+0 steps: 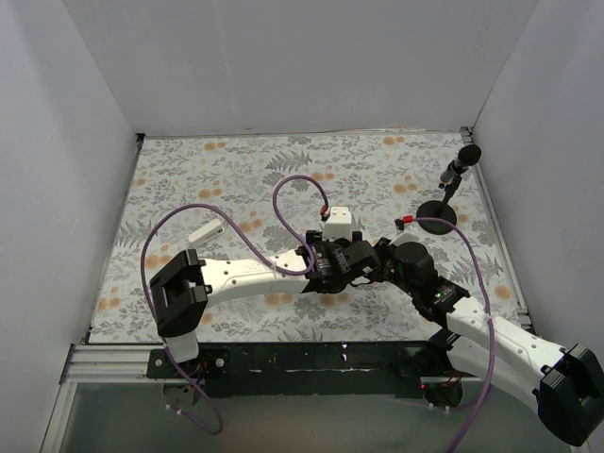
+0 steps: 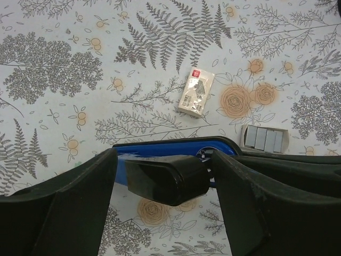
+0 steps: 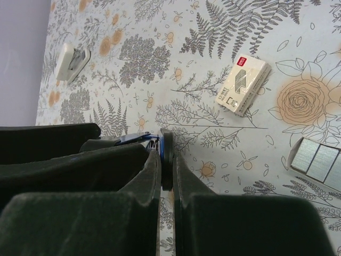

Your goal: Load the staples into the stapler

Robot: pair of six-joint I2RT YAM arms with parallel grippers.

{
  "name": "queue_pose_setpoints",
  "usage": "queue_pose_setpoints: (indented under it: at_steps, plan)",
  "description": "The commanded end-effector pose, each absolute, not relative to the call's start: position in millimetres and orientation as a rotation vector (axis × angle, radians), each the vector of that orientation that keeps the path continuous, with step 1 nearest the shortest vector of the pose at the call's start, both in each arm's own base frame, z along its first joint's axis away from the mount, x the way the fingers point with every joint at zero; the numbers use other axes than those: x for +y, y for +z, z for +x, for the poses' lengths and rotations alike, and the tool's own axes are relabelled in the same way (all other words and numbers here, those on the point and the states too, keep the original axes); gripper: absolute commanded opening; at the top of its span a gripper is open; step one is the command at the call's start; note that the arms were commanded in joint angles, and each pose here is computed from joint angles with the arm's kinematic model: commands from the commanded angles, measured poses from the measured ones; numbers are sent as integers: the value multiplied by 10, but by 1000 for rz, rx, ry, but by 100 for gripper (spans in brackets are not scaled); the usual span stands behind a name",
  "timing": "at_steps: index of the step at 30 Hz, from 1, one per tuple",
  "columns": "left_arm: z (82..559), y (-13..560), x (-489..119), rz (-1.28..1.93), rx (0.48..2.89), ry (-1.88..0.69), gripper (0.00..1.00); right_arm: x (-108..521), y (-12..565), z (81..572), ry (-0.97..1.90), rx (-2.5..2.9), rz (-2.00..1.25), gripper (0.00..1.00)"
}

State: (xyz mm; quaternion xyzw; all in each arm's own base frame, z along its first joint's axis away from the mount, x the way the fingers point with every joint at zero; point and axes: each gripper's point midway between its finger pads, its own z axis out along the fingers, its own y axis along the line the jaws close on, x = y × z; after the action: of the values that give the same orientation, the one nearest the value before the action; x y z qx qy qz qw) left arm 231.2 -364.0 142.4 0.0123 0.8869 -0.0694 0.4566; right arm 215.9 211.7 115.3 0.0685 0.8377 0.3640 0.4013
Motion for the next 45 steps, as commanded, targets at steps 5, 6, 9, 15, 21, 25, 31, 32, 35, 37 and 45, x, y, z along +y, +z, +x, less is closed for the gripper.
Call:
queue_pose_setpoints:
  at_steps: [5,6,9,15,21,25,31,32,35,37,45]
  plan:
    - [2316,1689,-3529,31,2128,-97,65,1957,892,2105,776,2200,123,1]
    - [2312,1722,-3537,29,2126,-104,65,1959,892,2103,777,2200,121,1]
    - [2292,1828,-3561,32,2121,-132,65,1957,889,2101,776,2201,121,1]
    - [2266,1845,-3539,40,2132,-130,65,1961,891,2105,777,2202,122,1]
    - [2244,1736,-3500,55,2149,-103,57,1964,888,2109,775,2205,122,1]
    - [2244,1739,-3468,56,2149,-84,49,1962,878,2103,773,2209,120,1]
    - [2228,1902,-3292,31,2121,-92,43,1923,853,2105,754,2209,136,1]
    - [2225,1913,-3259,20,2117,-92,43,1920,849,2108,753,2208,141,1]
    - [2209,1952,-3094,-5,2104,-74,42,1919,848,2112,751,2208,142,1]
    - [2209,1911,-2979,-11,2106,-39,42,1922,845,2109,753,2210,144,1]
    - [2201,1611,-2672,-53,2139,35,42,1920,862,2111,756,2203,145,1]
